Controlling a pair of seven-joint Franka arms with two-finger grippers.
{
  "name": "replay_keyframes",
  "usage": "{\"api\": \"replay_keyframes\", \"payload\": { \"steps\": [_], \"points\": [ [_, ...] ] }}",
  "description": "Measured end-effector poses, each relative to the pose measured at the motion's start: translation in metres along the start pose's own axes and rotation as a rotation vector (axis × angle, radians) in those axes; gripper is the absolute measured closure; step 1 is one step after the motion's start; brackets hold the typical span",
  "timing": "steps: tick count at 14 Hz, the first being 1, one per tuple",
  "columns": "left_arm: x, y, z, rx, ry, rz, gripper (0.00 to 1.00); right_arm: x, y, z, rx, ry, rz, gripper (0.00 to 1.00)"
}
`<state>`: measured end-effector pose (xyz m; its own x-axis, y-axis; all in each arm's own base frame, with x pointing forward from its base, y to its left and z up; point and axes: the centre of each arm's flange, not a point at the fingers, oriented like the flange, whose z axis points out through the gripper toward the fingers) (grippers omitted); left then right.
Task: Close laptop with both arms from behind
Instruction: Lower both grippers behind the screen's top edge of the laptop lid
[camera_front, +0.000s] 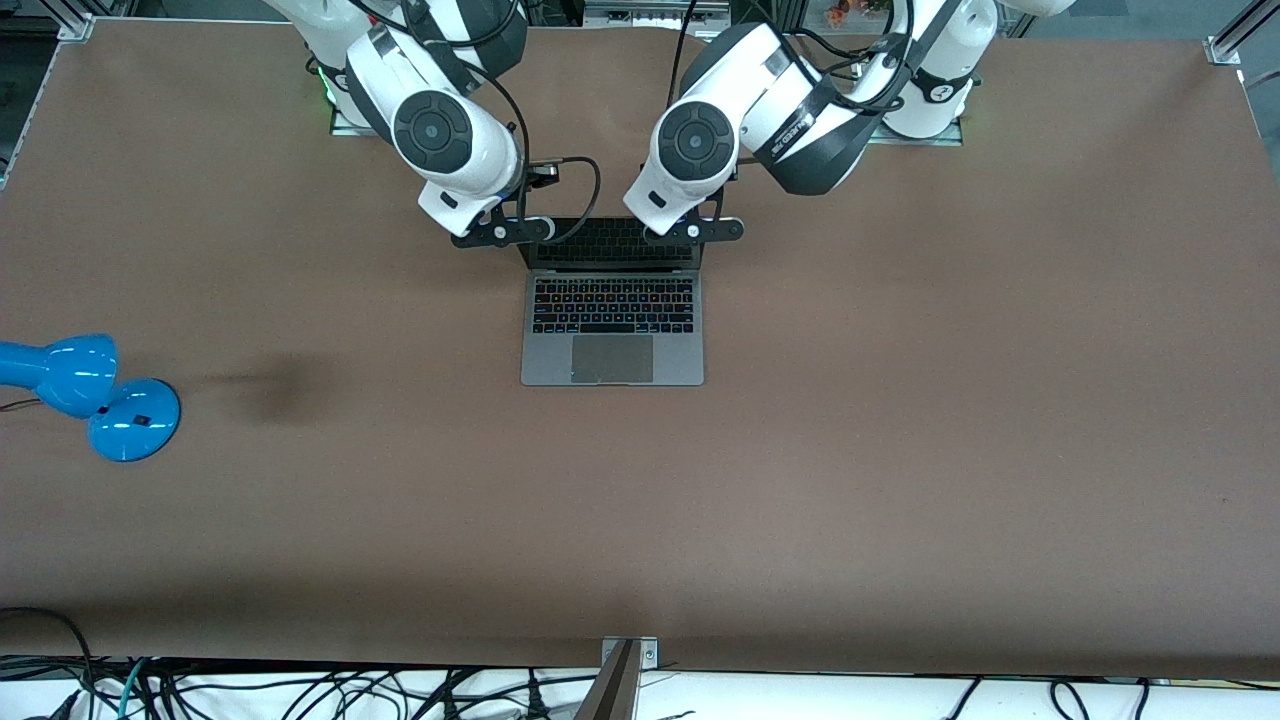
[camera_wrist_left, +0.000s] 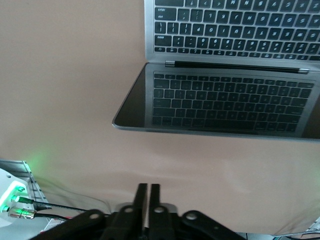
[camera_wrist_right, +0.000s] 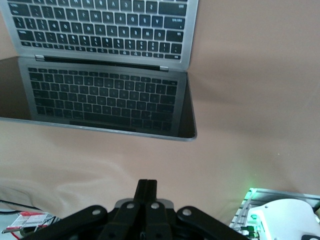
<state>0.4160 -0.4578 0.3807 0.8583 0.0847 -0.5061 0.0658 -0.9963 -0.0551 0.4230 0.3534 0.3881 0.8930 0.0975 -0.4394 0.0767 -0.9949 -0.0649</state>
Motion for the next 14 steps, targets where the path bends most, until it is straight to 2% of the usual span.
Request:
{"api": "replay_keyframes", "payload": {
  "steps": [5,14],
  "points": [
    [0.007,0.004,0.022,0.001,-0.060,-0.017,0.99,0.015,0.005,0.024,0.005,-0.032,-0.004,0.99],
    [0.029,0.002,0.035,-0.002,-0.071,-0.044,0.99,0.042,0.025,0.016,0.061,0.053,-0.056,0.99]
  ]
}}
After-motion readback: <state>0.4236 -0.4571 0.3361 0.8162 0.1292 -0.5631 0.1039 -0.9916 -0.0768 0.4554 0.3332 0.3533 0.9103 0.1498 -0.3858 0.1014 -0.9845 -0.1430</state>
